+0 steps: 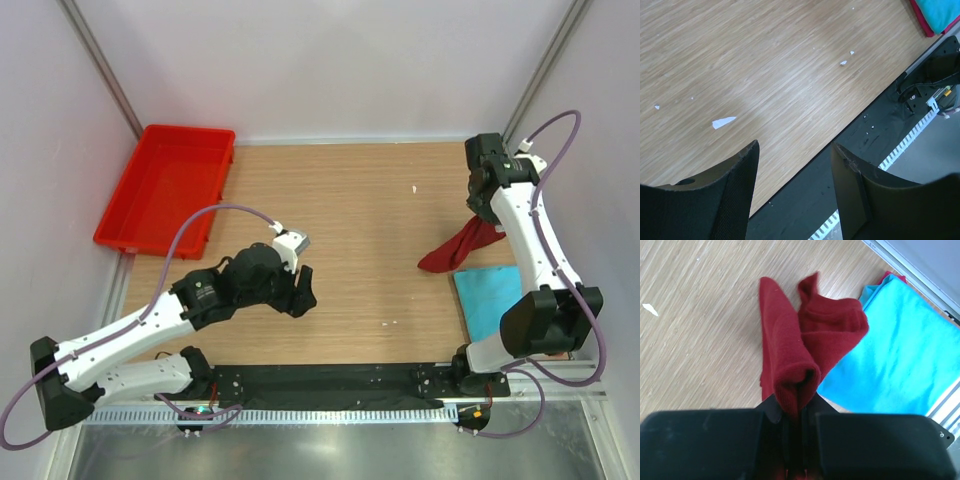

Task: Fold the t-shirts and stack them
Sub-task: Neatly place the folded tshirt to the corner

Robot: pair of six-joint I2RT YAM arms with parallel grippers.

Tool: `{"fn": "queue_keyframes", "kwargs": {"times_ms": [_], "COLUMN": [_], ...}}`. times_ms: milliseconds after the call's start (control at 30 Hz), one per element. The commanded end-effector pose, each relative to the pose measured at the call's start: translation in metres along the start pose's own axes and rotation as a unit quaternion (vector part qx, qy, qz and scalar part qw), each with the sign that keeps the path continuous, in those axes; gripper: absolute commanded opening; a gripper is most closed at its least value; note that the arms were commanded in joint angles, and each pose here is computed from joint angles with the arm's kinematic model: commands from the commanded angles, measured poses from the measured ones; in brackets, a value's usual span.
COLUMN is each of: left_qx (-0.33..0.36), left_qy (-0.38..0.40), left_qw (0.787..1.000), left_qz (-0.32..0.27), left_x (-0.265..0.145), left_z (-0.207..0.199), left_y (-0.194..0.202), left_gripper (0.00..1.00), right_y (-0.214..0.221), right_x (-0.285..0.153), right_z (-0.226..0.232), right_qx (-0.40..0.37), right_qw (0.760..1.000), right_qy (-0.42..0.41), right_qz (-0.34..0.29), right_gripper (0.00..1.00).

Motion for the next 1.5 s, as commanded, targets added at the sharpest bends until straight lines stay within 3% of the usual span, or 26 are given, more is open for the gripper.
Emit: {"fn": "queue_keyframes", "kwargs": {"times_ms": [0, 500, 1467], "left_qx": [0.008, -0.004, -0.027], "left_qy": [0.027, 0.045, 0.062], "left_qw": [1.000, 0.999, 0.998], "left_qz": [-0.014, 0.006, 0.016], "left_x": [0.000, 0.008, 0.008], "left_z": [-0.006, 0.000, 0.001], "left_y": [-0.009, -0.006, -0.001], "left_gripper": [0.60, 0.59, 0.59], "right_y": [-0.023, -0.068, -0.075], "right_x": [-0.014, -0.013, 0.012], "right_z": [-0.007, -0.031, -0.085], "right_qx": [0.005, 0.030, 0.080], "right_qw": [1.000, 0.999, 0.997], "right_qy": [-0.001, -0.013, 0.014], "right_qz": [-0.009, 0.022, 0.018], "right_gripper": [0.01, 0.01, 0.01]}}
Point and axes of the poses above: each gripper's point midway between its finger pads, its own x axis out along the fingers, its own z axis along the line the jaws close on, y = z × x, the point moved 2 cm from there along -x, back along the fingers, and after that the axes turned 10 degrees about x, right-handed, at the moved point
